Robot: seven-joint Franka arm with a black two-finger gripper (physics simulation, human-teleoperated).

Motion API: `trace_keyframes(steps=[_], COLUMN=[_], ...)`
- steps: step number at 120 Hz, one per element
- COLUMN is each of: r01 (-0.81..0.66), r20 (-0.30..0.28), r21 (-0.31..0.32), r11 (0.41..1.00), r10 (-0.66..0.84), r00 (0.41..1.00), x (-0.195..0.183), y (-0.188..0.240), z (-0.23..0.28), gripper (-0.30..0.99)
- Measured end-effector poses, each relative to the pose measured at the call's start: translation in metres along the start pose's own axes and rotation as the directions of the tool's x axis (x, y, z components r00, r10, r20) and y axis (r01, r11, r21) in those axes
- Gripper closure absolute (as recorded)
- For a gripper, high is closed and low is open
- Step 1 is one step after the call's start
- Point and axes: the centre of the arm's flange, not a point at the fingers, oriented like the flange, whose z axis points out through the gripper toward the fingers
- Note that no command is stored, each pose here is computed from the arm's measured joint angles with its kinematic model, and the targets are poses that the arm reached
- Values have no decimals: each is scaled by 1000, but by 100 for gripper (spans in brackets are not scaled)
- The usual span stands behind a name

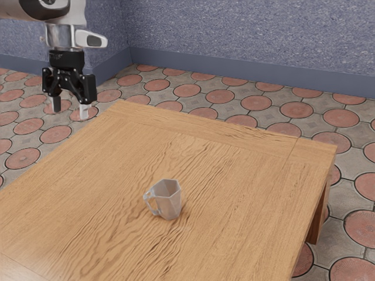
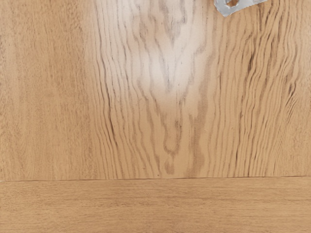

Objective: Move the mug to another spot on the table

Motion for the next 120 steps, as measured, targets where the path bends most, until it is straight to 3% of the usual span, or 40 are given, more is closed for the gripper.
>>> trace_keyframes(steps=[15, 38, 52, 72, 90, 120], r01=[-6, -12, -87, -346, -468, -573], r20=[-170, -299, -320, -311, -340, -401], r21=[7, -39, -5, 79, 111, 87], r11=[1000, 999, 996, 935, 877, 815], r10=[7, 0, 80, 353, 476, 555], r00=[985, 954, 944, 882, 811, 729], x=[18, 27, 32, 49, 76, 123], y=[-5, -24, -12, 87, 124, 149], z=[-14, -28, -17, 41, 90, 182], gripper=[0, 0, 0, 0, 1, 2])
